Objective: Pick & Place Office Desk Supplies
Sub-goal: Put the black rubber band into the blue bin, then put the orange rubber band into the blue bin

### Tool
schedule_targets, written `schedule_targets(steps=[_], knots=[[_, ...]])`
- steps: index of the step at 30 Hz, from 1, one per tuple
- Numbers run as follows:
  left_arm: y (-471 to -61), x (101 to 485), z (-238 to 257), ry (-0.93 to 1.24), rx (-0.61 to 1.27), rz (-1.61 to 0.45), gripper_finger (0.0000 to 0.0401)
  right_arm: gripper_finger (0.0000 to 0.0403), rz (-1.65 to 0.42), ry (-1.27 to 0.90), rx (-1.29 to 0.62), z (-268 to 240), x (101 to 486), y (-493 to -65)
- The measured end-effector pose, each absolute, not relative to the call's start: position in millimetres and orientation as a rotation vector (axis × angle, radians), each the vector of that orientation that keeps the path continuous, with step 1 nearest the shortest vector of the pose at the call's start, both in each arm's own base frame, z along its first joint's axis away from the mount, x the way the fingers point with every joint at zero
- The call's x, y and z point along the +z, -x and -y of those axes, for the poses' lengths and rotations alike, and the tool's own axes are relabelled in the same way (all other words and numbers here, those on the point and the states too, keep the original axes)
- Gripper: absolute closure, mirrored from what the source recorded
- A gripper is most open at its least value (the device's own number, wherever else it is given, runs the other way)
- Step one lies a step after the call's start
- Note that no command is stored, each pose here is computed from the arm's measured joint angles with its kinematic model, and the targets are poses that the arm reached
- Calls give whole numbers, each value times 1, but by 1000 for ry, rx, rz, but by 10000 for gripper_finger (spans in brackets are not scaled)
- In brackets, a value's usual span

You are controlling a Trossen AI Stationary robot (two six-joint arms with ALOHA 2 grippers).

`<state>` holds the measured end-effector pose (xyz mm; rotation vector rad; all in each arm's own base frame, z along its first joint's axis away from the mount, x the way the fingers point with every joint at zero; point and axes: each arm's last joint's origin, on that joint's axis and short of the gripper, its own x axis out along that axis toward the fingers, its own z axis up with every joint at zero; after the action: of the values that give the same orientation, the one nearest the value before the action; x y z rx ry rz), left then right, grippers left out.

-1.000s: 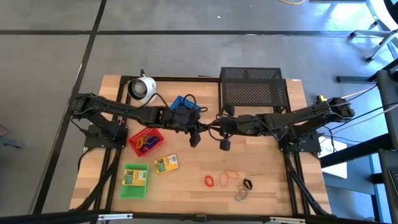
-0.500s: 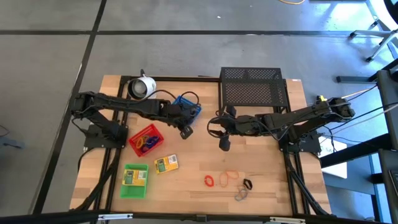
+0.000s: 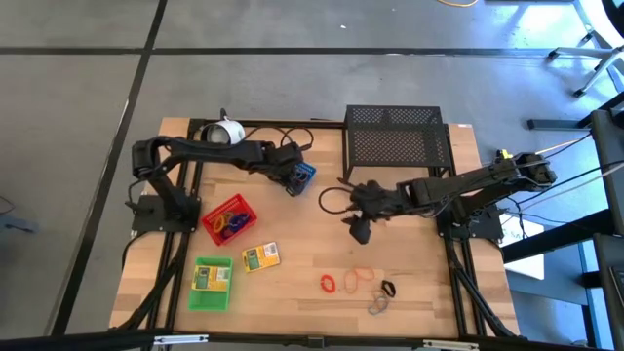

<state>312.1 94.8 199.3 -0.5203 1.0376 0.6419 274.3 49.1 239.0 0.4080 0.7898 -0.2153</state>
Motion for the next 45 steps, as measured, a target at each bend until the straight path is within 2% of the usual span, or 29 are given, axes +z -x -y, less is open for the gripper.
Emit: schedule_targets(steps=[3, 8, 19, 27, 39, 45], knots=[[-312, 197, -98, 519, 658, -1044, 397, 191, -917, -547, -267, -53, 231, -264], [-312, 196, -99, 455, 674, -1051, 385, 200, -1003, -623, -328, -67, 226, -253], [-311, 197, -100, 416, 654, -1062, 303, 217, -1084, -735, -235, -106, 226, -239], [-307, 207, -99, 417, 655, -1037, 256, 217, -1101, -817, -255, -121, 226, -232], [-301, 220, -97, 424, 627, -1013, 230, 218, -1189, -840, -305, -150, 203, -229], [-295, 233, -95, 419, 620, -979, 228, 218, -1165, -832, -244, -163, 190, -240]])
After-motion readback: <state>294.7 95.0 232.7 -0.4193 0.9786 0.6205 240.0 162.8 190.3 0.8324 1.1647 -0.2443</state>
